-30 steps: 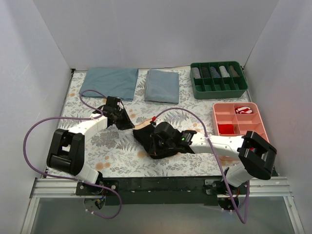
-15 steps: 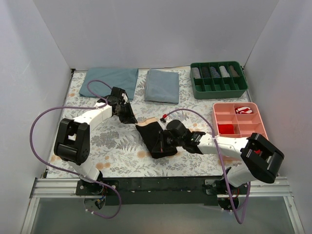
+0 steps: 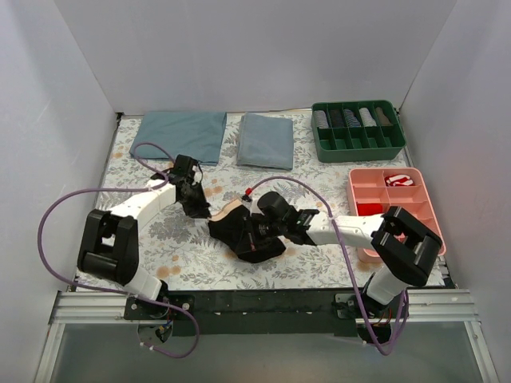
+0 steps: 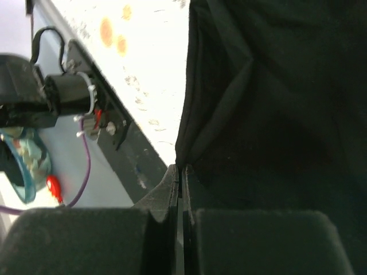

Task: Roll the underwear
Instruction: Fold the underwear at the center of the board.

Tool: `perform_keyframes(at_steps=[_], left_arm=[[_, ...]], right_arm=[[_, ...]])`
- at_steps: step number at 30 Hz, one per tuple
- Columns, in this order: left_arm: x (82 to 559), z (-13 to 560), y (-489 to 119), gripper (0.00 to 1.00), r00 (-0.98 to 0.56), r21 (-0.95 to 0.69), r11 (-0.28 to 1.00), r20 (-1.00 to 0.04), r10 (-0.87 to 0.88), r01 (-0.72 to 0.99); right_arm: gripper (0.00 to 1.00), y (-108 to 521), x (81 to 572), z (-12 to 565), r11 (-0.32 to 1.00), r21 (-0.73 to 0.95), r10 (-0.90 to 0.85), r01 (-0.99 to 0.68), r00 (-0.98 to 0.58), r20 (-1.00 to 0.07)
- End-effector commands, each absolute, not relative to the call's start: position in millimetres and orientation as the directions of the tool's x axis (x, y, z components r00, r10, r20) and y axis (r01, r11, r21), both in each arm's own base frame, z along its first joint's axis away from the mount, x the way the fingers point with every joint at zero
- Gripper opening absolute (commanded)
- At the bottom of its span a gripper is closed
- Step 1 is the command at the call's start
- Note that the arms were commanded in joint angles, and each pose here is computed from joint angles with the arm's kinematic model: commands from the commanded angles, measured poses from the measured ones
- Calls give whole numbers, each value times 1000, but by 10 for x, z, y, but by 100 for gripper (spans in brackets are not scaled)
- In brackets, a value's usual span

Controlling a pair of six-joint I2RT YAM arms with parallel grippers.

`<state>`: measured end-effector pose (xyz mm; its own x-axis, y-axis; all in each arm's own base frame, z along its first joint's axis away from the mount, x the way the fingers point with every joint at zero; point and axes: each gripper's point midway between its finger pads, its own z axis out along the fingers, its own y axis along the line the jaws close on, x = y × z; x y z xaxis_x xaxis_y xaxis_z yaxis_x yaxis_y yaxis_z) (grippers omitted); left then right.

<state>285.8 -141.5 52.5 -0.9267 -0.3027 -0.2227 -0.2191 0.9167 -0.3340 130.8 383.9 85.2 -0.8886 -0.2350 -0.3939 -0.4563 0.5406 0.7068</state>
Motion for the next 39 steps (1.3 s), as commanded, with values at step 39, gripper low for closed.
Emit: perform_keyframes(at_steps=[39], left_arm=[[3700, 1044, -2417, 2, -944, -414, 910, -311, -110, 31]], right_arm=[[1, 3306, 1550, 649, 640, 735, 80, -225, -932, -354]])
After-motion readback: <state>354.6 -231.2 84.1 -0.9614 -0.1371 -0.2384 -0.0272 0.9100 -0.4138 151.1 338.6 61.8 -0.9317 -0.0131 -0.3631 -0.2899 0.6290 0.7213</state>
